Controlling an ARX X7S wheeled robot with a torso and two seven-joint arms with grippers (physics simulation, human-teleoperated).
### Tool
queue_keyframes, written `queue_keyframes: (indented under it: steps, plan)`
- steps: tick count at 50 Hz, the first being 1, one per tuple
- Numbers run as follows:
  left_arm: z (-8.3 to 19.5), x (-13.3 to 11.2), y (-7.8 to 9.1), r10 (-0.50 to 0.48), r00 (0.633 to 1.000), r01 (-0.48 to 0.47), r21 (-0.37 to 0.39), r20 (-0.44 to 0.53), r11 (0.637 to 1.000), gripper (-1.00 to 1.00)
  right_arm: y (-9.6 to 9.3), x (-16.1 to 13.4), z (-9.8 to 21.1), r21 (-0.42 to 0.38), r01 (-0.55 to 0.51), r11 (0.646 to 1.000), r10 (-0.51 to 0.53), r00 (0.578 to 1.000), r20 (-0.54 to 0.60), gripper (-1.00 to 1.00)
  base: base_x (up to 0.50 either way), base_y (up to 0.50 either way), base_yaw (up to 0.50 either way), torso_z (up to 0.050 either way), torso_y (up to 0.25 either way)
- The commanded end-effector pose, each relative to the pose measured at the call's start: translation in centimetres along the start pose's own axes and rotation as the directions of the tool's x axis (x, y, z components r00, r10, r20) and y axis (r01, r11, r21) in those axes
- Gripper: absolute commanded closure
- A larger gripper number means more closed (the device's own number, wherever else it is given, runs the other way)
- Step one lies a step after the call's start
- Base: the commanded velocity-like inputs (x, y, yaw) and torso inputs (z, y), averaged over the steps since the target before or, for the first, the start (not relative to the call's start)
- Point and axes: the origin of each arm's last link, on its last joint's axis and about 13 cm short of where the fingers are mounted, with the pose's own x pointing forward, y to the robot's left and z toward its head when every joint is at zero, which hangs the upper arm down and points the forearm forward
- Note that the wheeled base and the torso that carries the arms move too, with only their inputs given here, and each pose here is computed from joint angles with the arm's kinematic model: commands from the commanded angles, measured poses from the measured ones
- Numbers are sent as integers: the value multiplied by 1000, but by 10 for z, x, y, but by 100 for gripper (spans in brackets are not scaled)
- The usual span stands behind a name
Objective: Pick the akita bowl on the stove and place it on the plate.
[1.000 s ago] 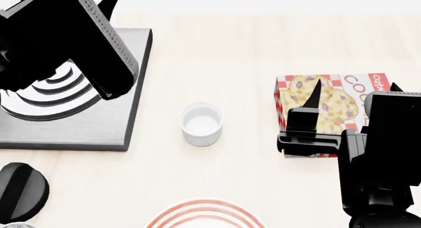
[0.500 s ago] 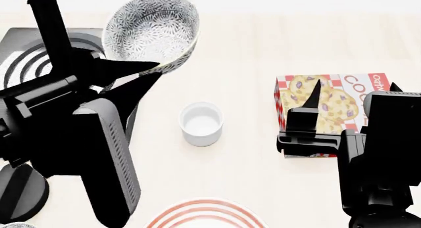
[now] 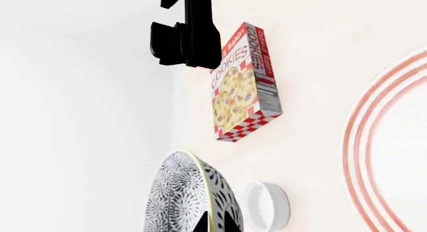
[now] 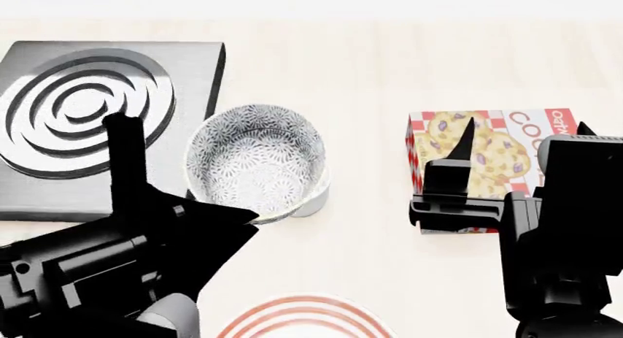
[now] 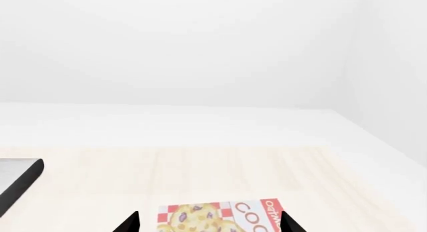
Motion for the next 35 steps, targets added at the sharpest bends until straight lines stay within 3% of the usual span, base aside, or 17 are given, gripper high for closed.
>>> queue_keyframes:
  steps: [1,15,35]
  plan:
    - [3,0,-12,-7,1000,6,61,14,998,100,0,1,-1,1,0,1000,0,1000,0,-100,0,0,0,0,0]
    - [9,0,-27,-35,999,31,102,39,994,100,0,1,-1,0,0,1000,0,1000,0,-100,0,0,0,0,1]
    - [15,-1,-48,-56,995,48,101,79,994,100,0,1,-1,1,0,1000,0,1000,0,-100,0,0,0,0,0]
